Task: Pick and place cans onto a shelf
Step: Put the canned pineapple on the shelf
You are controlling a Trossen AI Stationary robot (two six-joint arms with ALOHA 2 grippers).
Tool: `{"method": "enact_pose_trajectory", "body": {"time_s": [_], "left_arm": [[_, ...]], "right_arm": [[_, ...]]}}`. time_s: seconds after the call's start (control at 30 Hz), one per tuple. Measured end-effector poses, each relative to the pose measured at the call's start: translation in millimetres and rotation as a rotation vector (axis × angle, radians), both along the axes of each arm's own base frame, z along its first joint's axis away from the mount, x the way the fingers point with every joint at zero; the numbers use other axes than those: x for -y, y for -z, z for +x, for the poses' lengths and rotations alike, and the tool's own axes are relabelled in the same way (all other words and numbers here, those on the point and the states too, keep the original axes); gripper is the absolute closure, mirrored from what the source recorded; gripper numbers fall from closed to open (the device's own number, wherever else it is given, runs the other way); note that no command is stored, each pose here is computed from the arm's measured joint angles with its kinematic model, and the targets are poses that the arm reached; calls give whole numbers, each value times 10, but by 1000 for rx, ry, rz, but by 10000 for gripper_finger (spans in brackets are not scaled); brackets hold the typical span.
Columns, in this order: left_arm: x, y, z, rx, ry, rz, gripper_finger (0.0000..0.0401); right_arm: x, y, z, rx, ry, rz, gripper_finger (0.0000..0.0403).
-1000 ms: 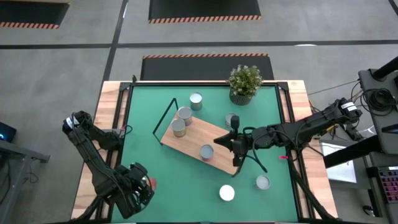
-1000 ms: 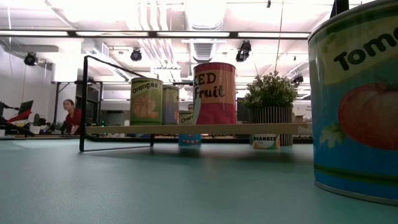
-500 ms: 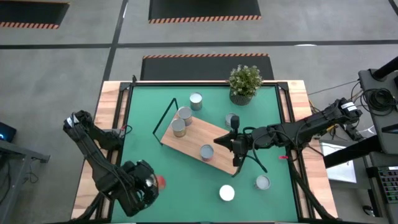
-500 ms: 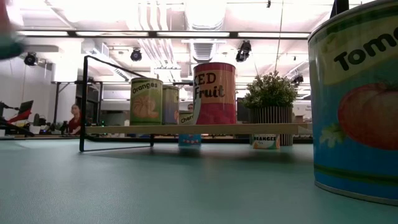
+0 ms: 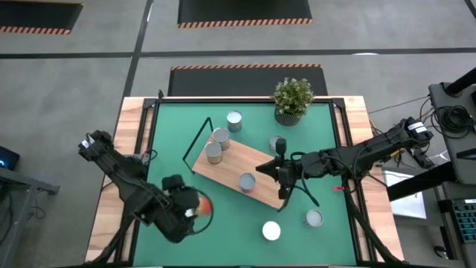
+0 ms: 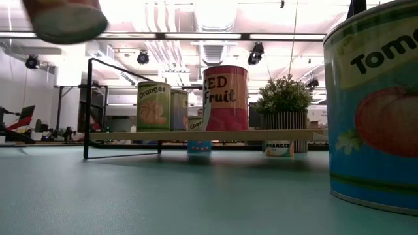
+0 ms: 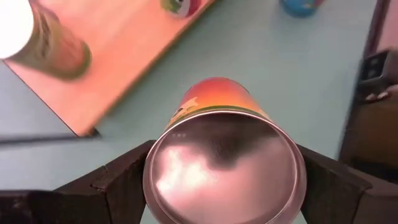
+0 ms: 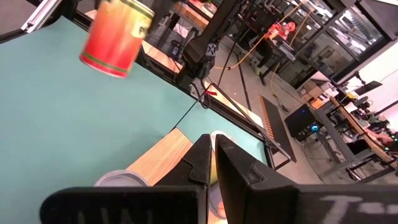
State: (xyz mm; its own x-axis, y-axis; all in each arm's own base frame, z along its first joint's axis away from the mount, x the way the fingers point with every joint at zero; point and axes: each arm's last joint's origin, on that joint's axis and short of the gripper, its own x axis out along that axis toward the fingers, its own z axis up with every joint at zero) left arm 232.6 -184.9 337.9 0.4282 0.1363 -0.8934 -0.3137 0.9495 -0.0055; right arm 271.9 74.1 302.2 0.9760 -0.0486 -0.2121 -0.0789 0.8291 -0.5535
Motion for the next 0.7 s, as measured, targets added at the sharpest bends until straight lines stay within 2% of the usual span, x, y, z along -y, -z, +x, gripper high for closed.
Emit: {"method": "enact_pose_trajectory", "body": {"time_s": [0.17,0.37,0.57,0.7], "left_arm": [[-291,0,205,-16,4,71,93],[-607,9,367,-67,4,95,93],[-727,12,427,-94,77,121,93],[-812,12,510,-65,105,132,93]], "right_arm": [[-1,-1,0,1,0,1,390],[-1,2,-1,-2,0,0,390],[0,9,-2,-9,0,-2,390],[1,9,-2,-9,0,-2,390]]}}
